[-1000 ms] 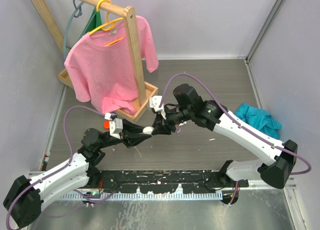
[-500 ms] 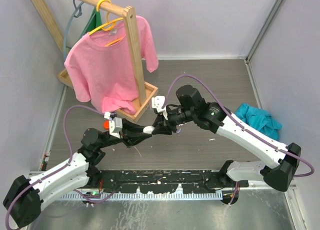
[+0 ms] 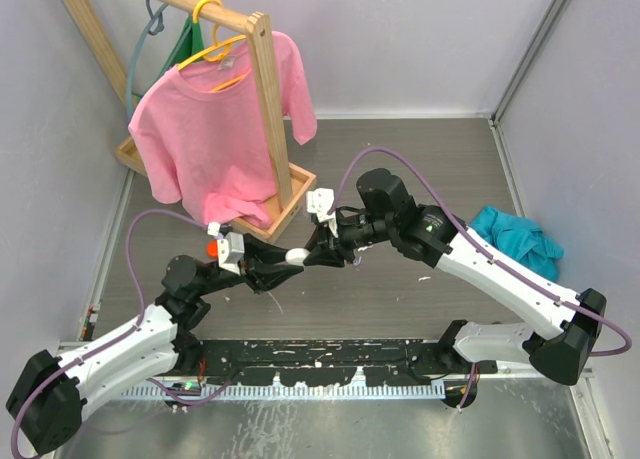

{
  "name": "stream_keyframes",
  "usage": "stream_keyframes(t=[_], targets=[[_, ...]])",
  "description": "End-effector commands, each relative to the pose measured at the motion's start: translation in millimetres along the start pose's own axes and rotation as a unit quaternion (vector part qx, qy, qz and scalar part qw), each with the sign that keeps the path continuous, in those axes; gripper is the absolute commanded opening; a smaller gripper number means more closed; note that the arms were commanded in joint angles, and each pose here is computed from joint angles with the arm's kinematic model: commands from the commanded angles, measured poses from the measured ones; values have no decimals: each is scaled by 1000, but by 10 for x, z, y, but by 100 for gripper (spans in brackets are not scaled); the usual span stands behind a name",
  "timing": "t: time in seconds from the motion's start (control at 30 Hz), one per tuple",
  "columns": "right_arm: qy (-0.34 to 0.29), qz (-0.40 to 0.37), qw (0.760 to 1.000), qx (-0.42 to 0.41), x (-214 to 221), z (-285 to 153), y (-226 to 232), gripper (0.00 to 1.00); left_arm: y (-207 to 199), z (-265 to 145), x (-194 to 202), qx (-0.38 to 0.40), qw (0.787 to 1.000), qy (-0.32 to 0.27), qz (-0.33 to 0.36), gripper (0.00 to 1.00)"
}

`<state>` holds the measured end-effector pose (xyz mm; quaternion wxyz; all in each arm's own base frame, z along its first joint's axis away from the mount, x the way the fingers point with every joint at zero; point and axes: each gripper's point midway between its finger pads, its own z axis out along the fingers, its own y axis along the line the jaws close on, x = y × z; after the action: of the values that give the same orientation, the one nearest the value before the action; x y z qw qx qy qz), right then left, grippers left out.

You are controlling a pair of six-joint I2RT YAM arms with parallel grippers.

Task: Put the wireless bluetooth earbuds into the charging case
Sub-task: Open the charging case.

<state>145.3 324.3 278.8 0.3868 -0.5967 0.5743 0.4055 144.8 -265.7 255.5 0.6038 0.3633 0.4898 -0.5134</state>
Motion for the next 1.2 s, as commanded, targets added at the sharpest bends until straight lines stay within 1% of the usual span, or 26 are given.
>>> stream_keyframes(t=[0.0, 0.83, 0.93, 1.03, 1.1, 1.17], targets=[[-34, -23, 999, 0, -204, -57, 26, 8, 17, 43, -195, -2, 1000, -26, 17, 34], [-27, -13, 999, -15, -140, 25, 24, 9, -62, 54, -267, 19, 999, -38, 16, 34], [-28, -12, 999, -15, -148, 27, 24, 9, -70, 59, -261, 23, 999, -36, 18, 28], [-29, -12, 999, -21, -150, 39, 36, 10, -78, 61, -242, 27, 999, -33, 20, 15], [-30, -11, 999, -26, -147, 49, 50, 12, -91, 59, -225, 33, 999, -30, 25, 7], [-30, -11, 999, -25, -138, 51, 46, 19, -101, 49, -199, 37, 998, -27, 33, 1]])
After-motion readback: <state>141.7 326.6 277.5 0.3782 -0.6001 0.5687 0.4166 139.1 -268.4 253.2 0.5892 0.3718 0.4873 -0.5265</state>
